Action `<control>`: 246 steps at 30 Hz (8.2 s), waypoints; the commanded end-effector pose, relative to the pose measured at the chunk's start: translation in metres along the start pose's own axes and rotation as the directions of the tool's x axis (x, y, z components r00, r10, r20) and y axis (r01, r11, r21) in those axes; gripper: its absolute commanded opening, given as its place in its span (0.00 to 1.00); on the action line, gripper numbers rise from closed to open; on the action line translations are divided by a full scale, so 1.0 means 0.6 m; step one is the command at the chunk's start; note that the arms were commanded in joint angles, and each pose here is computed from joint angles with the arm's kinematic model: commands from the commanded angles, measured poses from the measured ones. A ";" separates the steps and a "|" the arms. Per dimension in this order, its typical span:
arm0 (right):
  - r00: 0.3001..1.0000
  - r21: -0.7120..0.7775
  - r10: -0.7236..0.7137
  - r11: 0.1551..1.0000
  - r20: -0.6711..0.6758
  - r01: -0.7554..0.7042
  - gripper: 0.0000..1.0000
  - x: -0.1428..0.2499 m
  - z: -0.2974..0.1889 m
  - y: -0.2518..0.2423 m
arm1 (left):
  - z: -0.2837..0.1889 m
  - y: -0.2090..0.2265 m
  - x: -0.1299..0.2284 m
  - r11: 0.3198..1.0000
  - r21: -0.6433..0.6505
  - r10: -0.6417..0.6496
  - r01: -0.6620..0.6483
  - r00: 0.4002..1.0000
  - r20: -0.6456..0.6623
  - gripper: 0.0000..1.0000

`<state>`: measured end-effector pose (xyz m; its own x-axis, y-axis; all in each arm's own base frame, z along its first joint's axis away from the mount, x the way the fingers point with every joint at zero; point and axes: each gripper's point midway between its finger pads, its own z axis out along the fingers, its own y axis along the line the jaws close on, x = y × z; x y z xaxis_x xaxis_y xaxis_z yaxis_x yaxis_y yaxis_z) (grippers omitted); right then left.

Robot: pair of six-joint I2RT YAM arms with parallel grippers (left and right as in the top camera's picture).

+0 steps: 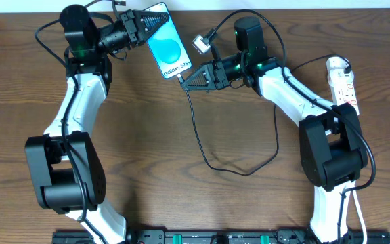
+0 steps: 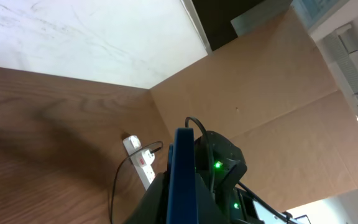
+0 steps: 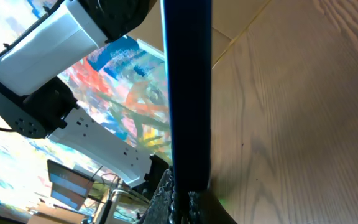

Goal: Plug charger to phone and switch on socket

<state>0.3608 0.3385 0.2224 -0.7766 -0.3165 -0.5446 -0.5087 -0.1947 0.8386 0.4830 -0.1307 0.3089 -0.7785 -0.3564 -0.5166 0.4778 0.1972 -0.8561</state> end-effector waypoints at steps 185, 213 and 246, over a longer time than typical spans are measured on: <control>0.640 0.819 0.511 -0.346 0.574 -0.458 0.01 0.392 -0.311 -0.271 | -0.084 0.012 -0.064 0.995 -0.054 -0.079 0.087 0.987 0.137 0.07; 0.973 0.012 0.224 0.974 0.046 -0.225 0.01 0.097 -0.042 -0.072 | -0.083 0.011 -0.064 0.993 -0.050 -0.101 0.109 0.985 0.138 0.08; 0.998 0.006 0.013 1.000 0.054 -0.013 0.01 0.001 -0.024 0.026 | -0.023 0.000 -0.046 0.995 -0.042 -0.089 0.095 0.988 0.129 0.07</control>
<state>0.3597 0.3179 0.2300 -0.8034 -0.2727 -0.5294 -0.4978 -0.1801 0.8484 0.5021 -0.0992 0.3076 -0.7761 -0.4906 -0.3962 0.3438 0.1975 -0.9180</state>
